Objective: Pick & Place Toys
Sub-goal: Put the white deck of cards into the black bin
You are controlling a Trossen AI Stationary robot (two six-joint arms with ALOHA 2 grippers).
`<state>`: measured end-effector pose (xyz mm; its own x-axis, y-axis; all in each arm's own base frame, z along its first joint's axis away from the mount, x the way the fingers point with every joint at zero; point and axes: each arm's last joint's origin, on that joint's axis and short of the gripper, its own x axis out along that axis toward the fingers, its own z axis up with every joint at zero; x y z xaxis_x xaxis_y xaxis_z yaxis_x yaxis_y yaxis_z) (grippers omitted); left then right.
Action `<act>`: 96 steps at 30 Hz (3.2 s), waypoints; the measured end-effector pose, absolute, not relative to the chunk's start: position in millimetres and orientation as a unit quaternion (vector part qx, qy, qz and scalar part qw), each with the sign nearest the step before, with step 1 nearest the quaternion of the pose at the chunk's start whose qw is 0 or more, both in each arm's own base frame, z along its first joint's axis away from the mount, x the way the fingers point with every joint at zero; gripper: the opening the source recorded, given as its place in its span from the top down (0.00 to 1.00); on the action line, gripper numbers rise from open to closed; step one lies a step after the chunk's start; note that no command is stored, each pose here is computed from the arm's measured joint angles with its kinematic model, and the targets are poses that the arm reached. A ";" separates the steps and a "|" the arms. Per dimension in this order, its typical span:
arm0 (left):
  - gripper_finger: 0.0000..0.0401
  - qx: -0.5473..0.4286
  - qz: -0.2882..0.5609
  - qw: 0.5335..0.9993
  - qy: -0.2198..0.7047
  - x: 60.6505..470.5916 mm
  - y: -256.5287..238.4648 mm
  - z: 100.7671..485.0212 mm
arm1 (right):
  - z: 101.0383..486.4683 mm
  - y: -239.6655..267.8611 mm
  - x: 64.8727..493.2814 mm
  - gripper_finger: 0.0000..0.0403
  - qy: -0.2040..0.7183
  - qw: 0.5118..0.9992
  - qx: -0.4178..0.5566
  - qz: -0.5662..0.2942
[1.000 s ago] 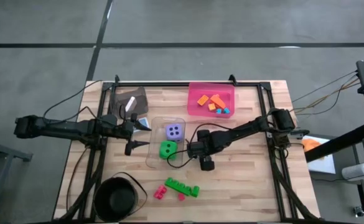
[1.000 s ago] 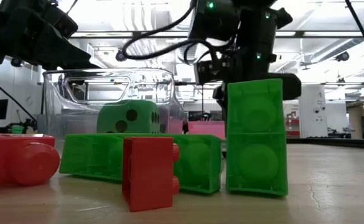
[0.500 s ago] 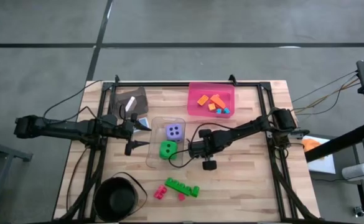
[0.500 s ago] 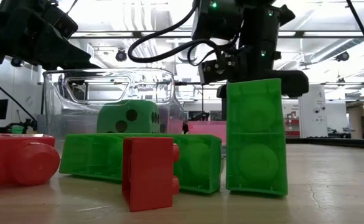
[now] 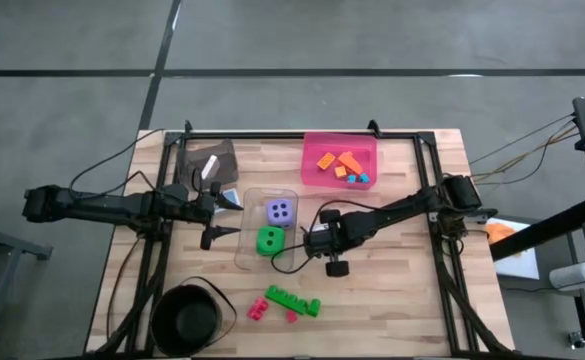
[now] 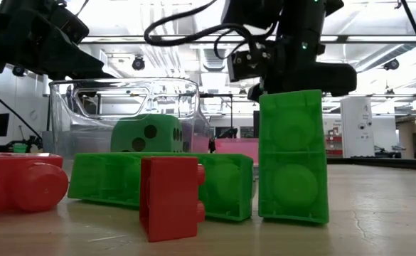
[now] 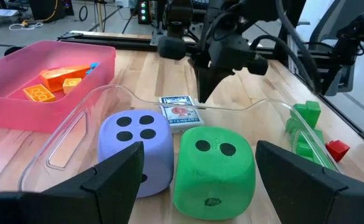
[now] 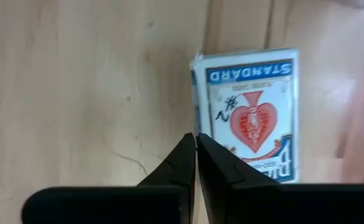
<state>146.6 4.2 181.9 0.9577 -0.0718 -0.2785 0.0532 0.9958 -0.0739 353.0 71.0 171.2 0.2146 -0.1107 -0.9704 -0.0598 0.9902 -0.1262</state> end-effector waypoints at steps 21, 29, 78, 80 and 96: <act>0.22 -0.034 -0.031 0.989 0.142 146.6 4.2 181.9 | 174.8 53.4 352.0 0.04 0.647 0.759 -0.041 -0.063; 0.22 -0.034 -0.031 0.989 0.142 146.6 4.2 181.9 | 173.7 35.3 352.8 0.03 0.656 0.752 -0.026 -0.064; 0.22 -0.038 -0.031 0.988 0.144 146.6 4.2 181.5 | 177.8 28.3 367.8 0.02 0.567 0.786 0.169 -0.177; 0.22 -0.039 -0.031 0.988 0.144 146.6 4.2 181.5 | 172.0 29.2 371.8 0.02 0.551 0.789 0.195 -0.190; 0.22 -0.036 -0.032 0.988 0.145 146.7 4.1 181.4 | 142.4 23.8 379.3 0.02 0.547 0.772 0.190 -0.262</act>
<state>146.7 4.1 181.4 0.9562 -0.0727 -0.2835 0.0519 0.9954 -0.0800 379.3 23.8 142.4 0.2649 -0.1970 -0.9439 0.6131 0.7900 0.0072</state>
